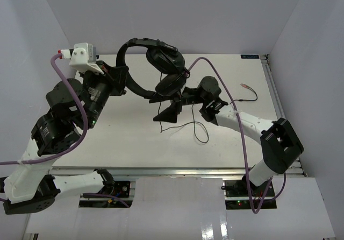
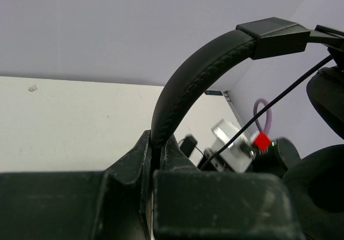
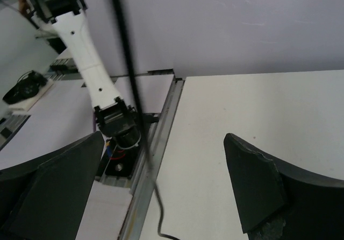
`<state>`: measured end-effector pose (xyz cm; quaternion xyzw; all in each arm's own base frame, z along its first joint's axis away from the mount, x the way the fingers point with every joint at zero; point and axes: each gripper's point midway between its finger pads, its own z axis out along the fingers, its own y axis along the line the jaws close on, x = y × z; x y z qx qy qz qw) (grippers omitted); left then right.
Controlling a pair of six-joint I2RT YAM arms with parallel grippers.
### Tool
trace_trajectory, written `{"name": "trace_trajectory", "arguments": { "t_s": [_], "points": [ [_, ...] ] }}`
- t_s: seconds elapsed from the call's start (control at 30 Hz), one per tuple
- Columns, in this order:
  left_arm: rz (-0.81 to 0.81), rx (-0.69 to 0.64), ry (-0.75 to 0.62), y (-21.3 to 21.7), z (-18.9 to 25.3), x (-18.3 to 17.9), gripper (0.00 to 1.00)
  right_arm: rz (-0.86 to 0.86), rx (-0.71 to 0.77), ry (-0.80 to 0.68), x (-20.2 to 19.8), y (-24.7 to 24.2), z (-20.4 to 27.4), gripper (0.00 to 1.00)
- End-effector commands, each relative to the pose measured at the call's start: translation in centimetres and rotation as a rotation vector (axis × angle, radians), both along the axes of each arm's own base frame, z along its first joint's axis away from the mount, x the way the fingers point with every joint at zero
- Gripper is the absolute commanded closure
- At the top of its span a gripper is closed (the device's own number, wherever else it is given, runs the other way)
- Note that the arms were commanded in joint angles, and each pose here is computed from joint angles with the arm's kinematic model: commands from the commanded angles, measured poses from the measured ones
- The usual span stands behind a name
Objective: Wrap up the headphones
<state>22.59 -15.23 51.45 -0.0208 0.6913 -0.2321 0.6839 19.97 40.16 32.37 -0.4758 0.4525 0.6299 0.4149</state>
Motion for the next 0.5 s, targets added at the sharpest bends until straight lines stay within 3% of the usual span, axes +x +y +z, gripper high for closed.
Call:
{"name": "trace_trajectory", "arguments": {
  "t_s": [0.0,0.13,0.47],
  "points": [
    [0.089,-0.118,-0.099,1.6,2.9,0.4,1.00,0.237,0.063,-0.091,-7.9,-1.1,0.0,0.05],
    [0.186,-0.129,-0.179,2.7,4.8,1.4,1.00,0.336,0.029,-0.087,-11.6,-1.6,-2.0,0.20],
    [0.360,-0.047,-0.310,4.1,10.5,2.8,1.00,0.459,0.011,-0.037,-15.7,-3.1,-3.2,0.36]
  ]
}}
